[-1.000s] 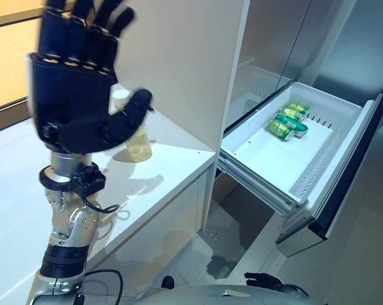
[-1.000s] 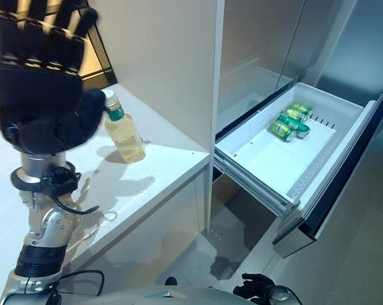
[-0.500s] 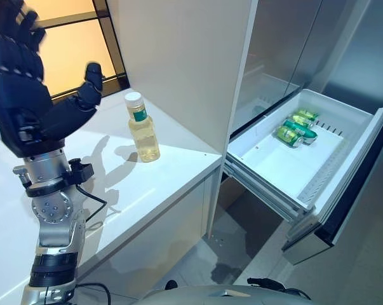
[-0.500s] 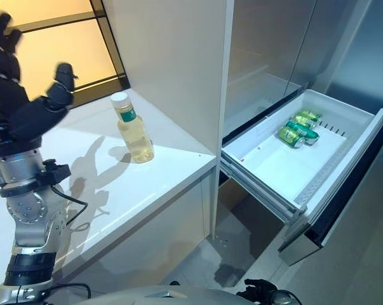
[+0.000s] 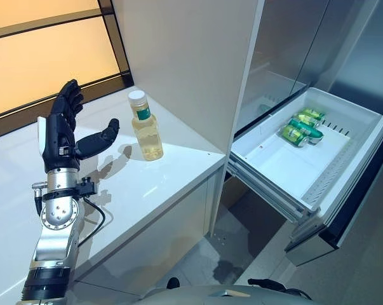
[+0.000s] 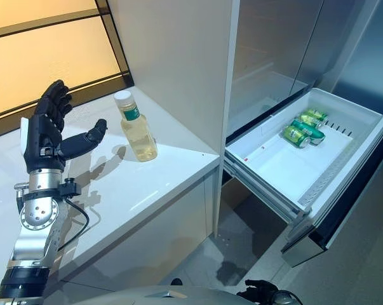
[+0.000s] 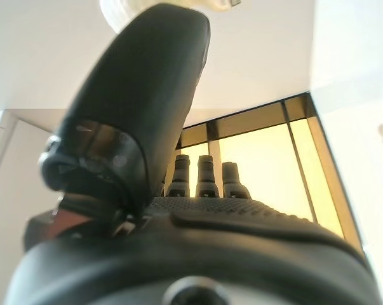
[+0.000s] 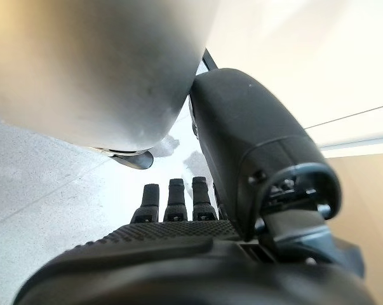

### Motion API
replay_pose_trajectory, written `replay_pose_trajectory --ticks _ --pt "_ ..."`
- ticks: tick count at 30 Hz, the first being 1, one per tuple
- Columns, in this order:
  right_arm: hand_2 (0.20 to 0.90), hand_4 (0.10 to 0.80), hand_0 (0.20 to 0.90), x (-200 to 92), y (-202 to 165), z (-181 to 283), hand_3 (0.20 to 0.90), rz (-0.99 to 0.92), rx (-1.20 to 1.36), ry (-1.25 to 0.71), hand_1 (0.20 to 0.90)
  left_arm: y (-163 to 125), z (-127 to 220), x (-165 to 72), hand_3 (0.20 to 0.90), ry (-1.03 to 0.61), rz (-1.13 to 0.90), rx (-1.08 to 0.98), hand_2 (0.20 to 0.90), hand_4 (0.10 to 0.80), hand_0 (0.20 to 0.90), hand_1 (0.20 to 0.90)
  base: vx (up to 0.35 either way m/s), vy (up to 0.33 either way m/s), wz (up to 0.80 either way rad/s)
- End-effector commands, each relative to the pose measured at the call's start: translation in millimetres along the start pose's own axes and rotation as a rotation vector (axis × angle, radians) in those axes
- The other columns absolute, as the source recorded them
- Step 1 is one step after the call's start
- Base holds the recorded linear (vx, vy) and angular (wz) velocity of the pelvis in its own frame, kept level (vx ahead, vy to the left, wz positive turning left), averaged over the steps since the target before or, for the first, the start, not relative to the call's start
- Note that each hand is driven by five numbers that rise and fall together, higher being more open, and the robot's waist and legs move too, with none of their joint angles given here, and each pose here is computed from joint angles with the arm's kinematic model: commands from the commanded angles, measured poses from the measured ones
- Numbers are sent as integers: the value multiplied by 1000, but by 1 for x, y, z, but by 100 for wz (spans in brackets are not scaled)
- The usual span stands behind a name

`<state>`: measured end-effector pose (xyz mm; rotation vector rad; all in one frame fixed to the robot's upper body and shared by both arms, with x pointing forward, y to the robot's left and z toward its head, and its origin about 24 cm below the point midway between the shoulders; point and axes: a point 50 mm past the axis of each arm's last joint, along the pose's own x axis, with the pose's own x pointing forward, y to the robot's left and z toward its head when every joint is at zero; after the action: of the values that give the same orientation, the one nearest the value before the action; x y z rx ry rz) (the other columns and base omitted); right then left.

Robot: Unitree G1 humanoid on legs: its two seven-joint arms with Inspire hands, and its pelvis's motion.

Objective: Put drinks into fridge and close the fridge

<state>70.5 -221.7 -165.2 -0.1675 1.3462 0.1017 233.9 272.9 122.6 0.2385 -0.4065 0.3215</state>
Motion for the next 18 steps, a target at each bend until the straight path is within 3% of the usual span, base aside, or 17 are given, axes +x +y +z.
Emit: replay_pose_trajectory --ticks 1,18 --pt "900 800 900 -2 -9 -2 900 -5 -8 15 900 18 39 26 900 -195 11 30 900 800 900 900 0 0 0" --pt "900 800 900 -2 -14 4 900 -11 -6 17 900 -5 13 26 900 53 -176 -117 900 800 900 900 6 0 0"
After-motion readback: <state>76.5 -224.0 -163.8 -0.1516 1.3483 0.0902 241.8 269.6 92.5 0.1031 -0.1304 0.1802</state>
